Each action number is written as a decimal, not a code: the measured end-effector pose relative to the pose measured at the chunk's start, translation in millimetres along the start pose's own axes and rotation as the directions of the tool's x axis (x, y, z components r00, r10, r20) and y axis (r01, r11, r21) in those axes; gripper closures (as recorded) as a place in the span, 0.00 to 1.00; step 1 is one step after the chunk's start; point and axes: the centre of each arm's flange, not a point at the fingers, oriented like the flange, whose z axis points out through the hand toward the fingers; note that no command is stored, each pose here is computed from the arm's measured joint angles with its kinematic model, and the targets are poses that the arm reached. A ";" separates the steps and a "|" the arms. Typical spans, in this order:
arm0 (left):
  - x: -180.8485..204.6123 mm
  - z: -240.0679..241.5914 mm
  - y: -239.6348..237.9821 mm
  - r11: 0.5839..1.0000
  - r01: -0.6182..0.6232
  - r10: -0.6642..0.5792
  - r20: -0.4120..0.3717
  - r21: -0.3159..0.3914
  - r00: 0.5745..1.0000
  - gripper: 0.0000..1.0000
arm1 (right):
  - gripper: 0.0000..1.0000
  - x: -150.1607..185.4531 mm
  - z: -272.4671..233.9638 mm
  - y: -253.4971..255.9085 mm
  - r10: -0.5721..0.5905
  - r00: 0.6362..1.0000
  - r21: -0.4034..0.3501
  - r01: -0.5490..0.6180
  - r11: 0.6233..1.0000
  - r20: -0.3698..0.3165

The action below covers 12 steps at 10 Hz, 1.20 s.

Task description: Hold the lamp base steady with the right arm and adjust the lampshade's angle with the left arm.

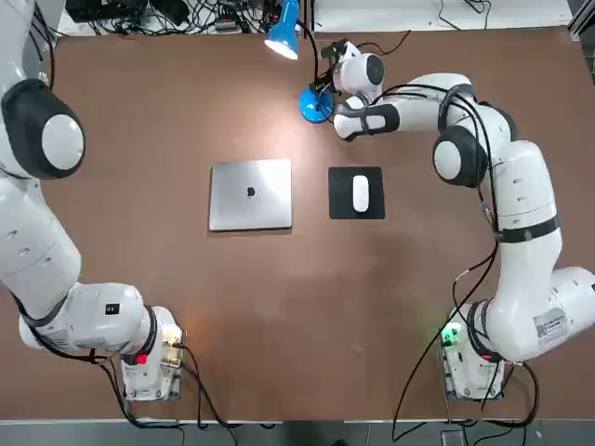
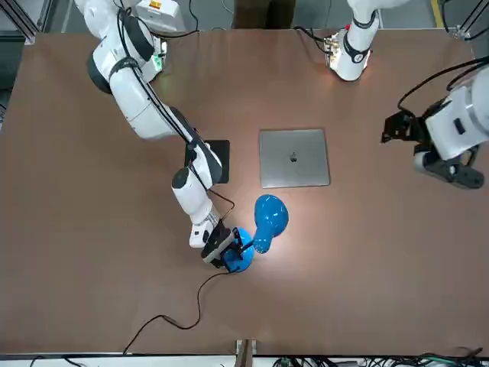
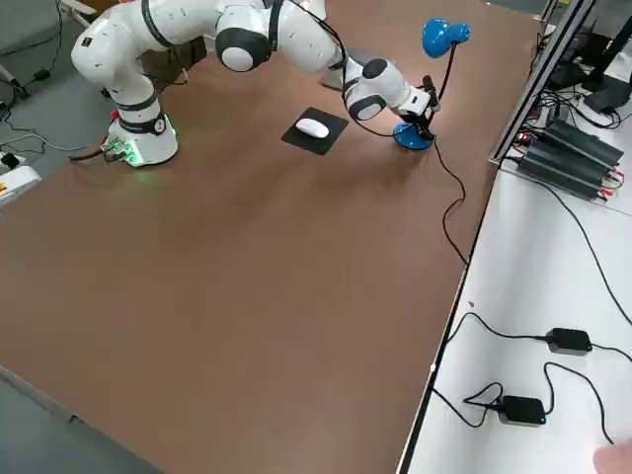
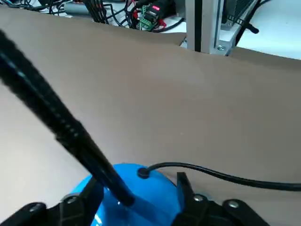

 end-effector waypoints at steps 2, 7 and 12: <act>-2.3 -7.4 -38.2 0.998 0.067 -0.067 -0.053 -0.003 0.996 0.05 | 0.24 1.2 -0.1 -3.4 0.006 1.000 0.003 -0.006 1.000 -0.002; 4.9 -10.3 -93.3 0.976 0.205 -0.190 -0.180 0.072 0.965 0.01 | 0.00 20.5 -16.8 -10.3 0.003 1.000 0.005 -0.003 1.000 -0.027; -14.2 7.1 -117.9 0.958 0.275 -0.247 -0.268 0.075 0.931 0.01 | 0.00 43.8 -81.3 20.9 0.005 0.994 -0.061 0.002 0.998 0.107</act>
